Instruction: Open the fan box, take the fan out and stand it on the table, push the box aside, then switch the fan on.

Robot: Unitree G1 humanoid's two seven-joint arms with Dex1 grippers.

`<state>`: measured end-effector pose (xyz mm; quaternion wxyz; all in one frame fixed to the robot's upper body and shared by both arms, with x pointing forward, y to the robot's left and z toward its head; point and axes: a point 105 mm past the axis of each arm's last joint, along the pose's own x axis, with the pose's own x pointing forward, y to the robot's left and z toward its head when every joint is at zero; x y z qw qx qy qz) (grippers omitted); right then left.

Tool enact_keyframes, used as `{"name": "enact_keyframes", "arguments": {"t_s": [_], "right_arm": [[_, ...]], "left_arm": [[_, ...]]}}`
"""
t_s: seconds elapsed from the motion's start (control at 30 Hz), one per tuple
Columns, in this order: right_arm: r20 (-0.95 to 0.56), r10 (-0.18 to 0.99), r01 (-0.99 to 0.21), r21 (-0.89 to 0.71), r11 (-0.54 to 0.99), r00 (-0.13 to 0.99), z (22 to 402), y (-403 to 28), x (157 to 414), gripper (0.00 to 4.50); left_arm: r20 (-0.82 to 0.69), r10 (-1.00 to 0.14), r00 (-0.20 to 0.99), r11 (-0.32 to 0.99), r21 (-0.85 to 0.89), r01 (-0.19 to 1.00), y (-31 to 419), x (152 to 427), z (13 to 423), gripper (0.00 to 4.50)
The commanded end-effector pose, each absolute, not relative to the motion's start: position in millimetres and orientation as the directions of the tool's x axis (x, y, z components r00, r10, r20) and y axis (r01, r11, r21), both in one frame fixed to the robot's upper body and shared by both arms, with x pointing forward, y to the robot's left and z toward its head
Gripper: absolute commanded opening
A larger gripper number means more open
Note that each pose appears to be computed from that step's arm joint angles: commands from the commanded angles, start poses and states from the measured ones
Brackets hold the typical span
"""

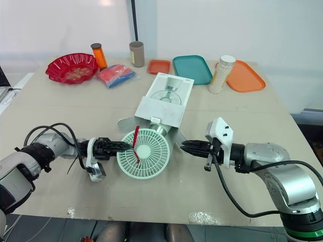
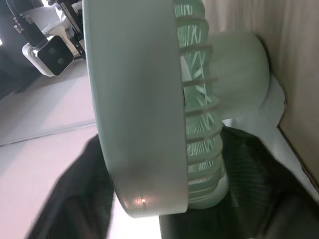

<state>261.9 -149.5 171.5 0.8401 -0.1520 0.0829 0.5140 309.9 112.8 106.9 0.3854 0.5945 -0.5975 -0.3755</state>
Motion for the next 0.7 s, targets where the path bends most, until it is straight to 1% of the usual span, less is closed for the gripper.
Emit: {"name": "enact_keyframes", "arguments": {"t_s": [0.03, 0.47, 0.5, 0.6, 0.7], "right_arm": [[-0.283, 0.842, -0.885, -0.224, 0.407, 0.459, 181, -148, 260, 0.39], [-0.283, 0.848, -0.890, -0.224, 0.396, 0.448, 179, -144, 263, 0.39], [-0.283, 0.848, -0.891, -0.224, 0.395, 0.447, 179, -144, 263, 0.39], [-0.283, 0.849, -0.892, -0.225, 0.393, 0.445, 179, -143, 263, 0.39], [-0.284, 0.850, -0.892, -0.226, 0.391, 0.444, 178, -142, 264, 0.39]], "left_arm": [[0.057, -0.998, 0.004, 0.050, 0.901, -0.431, 110, 311, 114, 2.64], [0.079, -0.997, 0.001, 0.072, 0.909, -0.411, 105, 304, 114, 2.64], [0.079, -0.997, -0.003, 0.073, 0.907, -0.414, 104, 303, 114, 2.41], [0.079, -0.997, -0.003, 0.073, 0.911, -0.407, 101, 302, 115, 2.02], [0.082, -0.997, -0.005, 0.077, 0.910, -0.407, 101, 299, 117, 2.02]]}}
